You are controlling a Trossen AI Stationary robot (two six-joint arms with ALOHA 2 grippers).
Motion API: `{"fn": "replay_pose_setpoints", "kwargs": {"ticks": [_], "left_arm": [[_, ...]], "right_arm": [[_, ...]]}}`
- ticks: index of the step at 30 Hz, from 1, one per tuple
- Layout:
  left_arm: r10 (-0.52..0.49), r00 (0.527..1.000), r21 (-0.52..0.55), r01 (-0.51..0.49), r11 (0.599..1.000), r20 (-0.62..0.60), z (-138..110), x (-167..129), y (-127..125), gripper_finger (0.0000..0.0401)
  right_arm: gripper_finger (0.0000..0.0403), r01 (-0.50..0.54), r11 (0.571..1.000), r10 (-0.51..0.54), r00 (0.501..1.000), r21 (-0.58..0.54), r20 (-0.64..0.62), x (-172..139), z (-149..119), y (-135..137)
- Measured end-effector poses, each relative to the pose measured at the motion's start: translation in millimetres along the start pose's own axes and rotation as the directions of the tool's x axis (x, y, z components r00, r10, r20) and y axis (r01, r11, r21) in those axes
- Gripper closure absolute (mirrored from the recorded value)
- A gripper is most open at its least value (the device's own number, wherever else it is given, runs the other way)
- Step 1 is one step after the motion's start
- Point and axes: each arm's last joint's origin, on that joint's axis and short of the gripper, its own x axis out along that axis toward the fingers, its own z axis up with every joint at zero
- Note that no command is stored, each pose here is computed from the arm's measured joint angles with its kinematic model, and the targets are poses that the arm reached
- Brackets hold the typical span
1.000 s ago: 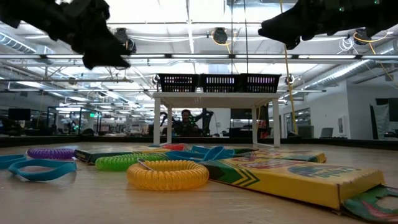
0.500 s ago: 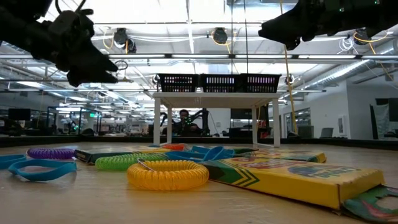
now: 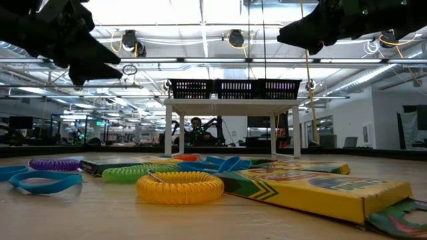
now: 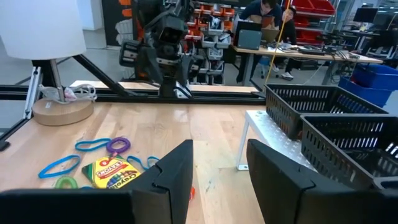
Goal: Pick & Place Office Desk Supplies
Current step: Put the blue rubber band into the right black bin on the shelf
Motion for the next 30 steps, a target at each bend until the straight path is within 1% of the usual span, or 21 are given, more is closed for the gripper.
{"fn": "replay_pose_setpoints", "kwargs": {"ticks": [2,3,7,9,12,15,18,22,24,26,30], "left_arm": [[-0.035,0.999,-0.021,0.035,0.999,-0.015,-1.0,2.6,-2.1,0.0164],[-0.035,0.999,-0.024,0.034,0.999,-0.019,-1.8,4.3,-2.7,0.0164],[0.037,0.998,-0.072,-0.040,0.997,-0.044,-8.3,13.4,-2.5,0.0164],[0.052,0.996,-0.078,-0.057,0.995,-0.066,-12.9,20.0,-3.7,0.0164],[0.047,0.995,-0.064,-0.053,0.997,-0.091,-20.4,32.8,-7.3,0.0164],[0.027,0.994,-0.037,-0.031,0.999,-0.109,-28.7,46.3,-11.3,0.0164],[0.015,0.983,-0.022,-0.019,1.000,-0.183,-37.5,59.9,-15.8,0.0164],[0.027,0.944,0.002,-0.028,1.000,-0.330,-48.7,78.0,-22.0,0.0164],[0.061,0.915,0.032,-0.052,0.998,-0.400,-53.1,86.3,-24.4,0.0165],[0.103,0.888,0.052,-0.089,0.995,-0.449,-53.6,94.3,-25.8,0.0164],[0.221,0.835,0.080,-0.209,0.975,-0.503,-49.3,105.0,-21.5,0.0165]], "right_arm": [[0.0264,0.000,1.000,0.000,1.000,0.000,0.000,0.0,0.0,0.0],[0.0264,0.000,1.000,0.000,1.000,0.000,0.000,0.0,0.0,0.0],[0.0264,-0.001,1.000,0.001,1.000,0.001,-0.007,0.0,-0.9,0.1],[0.0264,0.000,1.000,0.000,1.000,0.000,0.002,-0.3,-3.2,0.2],[0.0264,0.004,1.000,-0.004,1.000,0.002,0.024,-1.3,-8.7,0.3],[0.0264,0.035,0.999,-0.034,0.998,-0.009,0.054,-3.0,-14.8,-0.4],[0.0264,0.057,0.998,-0.057,0.995,-0.006,0.077,-5.0,-20.9,-0.8],[0.0264,0.052,0.998,-0.054,0.995,0.019,0.088,-6.1,-24.2,-0.6],[0.0264,0.052,0.998,-0.053,0.995,0.019,0.087,-6.1,-24.2,-0.6],[0.0264,0.051,0.999,-0.053,0.995,0.020,0.089,-6.1,-24.0,-0.5],[0.0264,0.050,0.999,-0.052,0.994,0.020,0.092,-6.2,-23.8,-0.5]]}}
